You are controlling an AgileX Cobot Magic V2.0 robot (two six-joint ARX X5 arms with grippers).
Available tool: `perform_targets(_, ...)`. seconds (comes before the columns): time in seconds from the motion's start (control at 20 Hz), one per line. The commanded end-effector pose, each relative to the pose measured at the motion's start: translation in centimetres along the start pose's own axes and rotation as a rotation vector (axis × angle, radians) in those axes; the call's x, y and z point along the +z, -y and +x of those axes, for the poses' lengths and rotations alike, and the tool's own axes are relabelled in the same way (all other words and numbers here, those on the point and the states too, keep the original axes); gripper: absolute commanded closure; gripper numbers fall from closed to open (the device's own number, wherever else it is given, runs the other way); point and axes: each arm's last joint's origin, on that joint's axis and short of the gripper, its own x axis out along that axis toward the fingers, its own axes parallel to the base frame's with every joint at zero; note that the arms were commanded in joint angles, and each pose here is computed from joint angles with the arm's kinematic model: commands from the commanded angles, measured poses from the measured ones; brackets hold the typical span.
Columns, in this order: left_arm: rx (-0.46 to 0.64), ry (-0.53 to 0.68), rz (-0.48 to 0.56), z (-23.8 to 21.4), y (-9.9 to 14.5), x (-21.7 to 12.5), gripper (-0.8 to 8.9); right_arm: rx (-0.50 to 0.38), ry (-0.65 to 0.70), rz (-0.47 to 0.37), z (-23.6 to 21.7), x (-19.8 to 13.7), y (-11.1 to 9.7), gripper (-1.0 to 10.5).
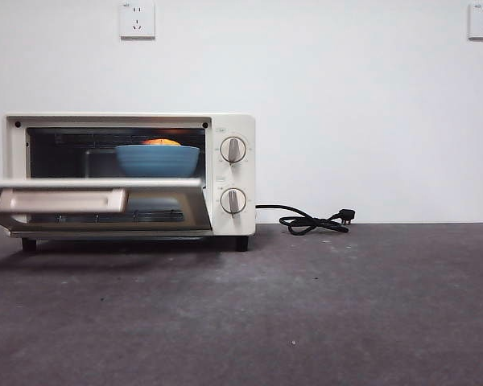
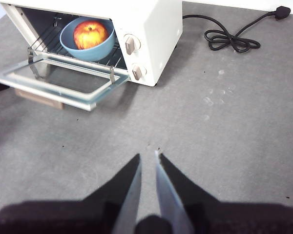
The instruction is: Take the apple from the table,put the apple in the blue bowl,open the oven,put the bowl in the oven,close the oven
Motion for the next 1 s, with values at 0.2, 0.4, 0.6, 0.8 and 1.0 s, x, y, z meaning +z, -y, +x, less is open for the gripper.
perform_targets(0.2,-0.097,0.039,0.042,-0.8,3.0,2.6,8.21,0.0,-0.006,0.009,0.2,-0.2,0.0,8.9)
perform_targets(0.4,-0.123,0.092,0.106,-1.6,5.8,4.7,8.21,-0.001,-0.005,0.009,0.2,-0.2,0.0,8.9)
perform_targets(0.6,-0.13,0.147,0.164,-2.3,8.5,6.3,8.21,-0.001,-0.005,0.009,0.2,-0.2,0.0,8.9)
perform_targets(0.8,-0.143,0.14,0.198,-2.5,10.2,6.6,8.21,-0.028,-0.027,-0.002,0.2,-0.4,0.1,8.9)
perform_targets(1.0,-0.134,0.107,0.34,-3.3,12.3,4.7,8.21,-0.095,-0.103,-0.022,0.2,-1.1,0.4,8.9)
